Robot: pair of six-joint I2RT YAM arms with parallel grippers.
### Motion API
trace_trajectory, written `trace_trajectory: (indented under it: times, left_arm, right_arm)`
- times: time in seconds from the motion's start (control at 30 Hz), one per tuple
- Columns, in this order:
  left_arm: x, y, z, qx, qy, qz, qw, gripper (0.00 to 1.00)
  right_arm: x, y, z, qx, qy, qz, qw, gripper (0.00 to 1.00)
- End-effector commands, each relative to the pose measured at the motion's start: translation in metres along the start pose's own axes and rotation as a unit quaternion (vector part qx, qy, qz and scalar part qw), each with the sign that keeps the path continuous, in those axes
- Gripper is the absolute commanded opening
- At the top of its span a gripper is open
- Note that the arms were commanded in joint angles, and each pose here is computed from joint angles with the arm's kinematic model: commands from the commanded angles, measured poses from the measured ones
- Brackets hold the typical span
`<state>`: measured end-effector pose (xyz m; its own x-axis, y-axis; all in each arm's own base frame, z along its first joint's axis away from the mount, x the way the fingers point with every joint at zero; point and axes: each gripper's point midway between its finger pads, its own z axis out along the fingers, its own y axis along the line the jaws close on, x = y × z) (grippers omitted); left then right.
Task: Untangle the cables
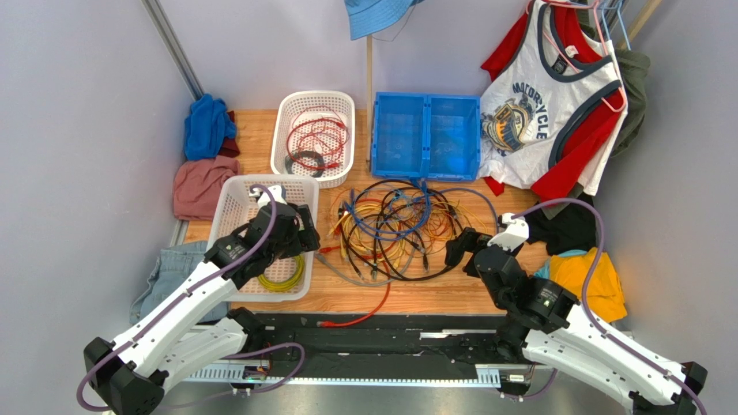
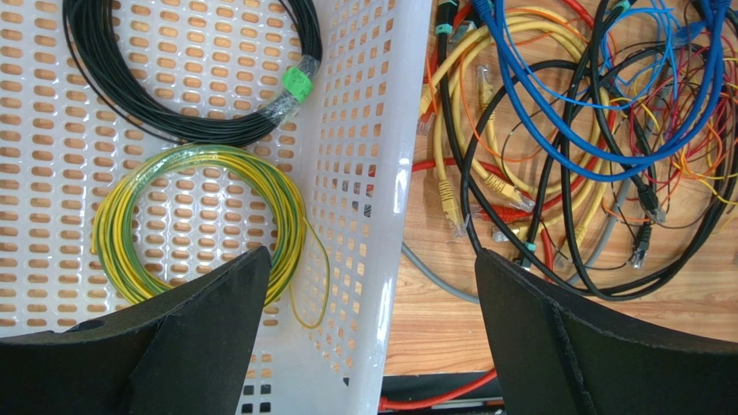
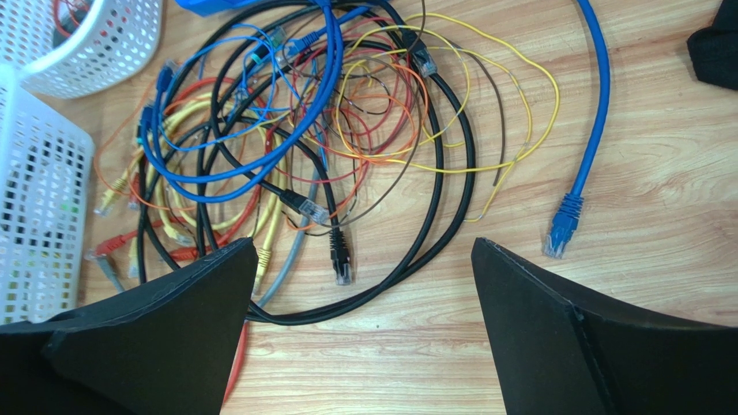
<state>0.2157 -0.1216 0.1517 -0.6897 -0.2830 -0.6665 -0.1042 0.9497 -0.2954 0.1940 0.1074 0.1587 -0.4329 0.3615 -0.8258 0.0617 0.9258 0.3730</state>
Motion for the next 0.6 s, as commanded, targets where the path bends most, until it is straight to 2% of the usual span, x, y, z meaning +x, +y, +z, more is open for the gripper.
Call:
trace_trajectory:
  times: [0.0,0.23,0.4,0.57]
  left_arm:
    - [0.000,-0.008,0.001,0.019,-0.003,-0.010,1.000,0.97]
    - [0.005,-0.006,0.002,0.024,0.000,-0.009,1.000,0.97]
    - [0.006,-0.009,0.004,0.034,0.002,-0.004,0.999,0.95]
    - [0.003,-0.037,0.009,0.092,0.009,0.021,0.995,0.95]
  right_arm:
    - [-0.004,0.007,0.002,-0.009,-0.004,-0.017,1.000,1.00]
    - [-0.012,-0.002,0.003,0.010,-0.036,0.038,0.999,0.98]
    - [-0.006,0.017,-0.003,-0.067,-0.024,0.009,0.997,0.99]
    - [-0.001,0.016,-0.004,-0.069,-0.012,-0.004,0.998,0.99]
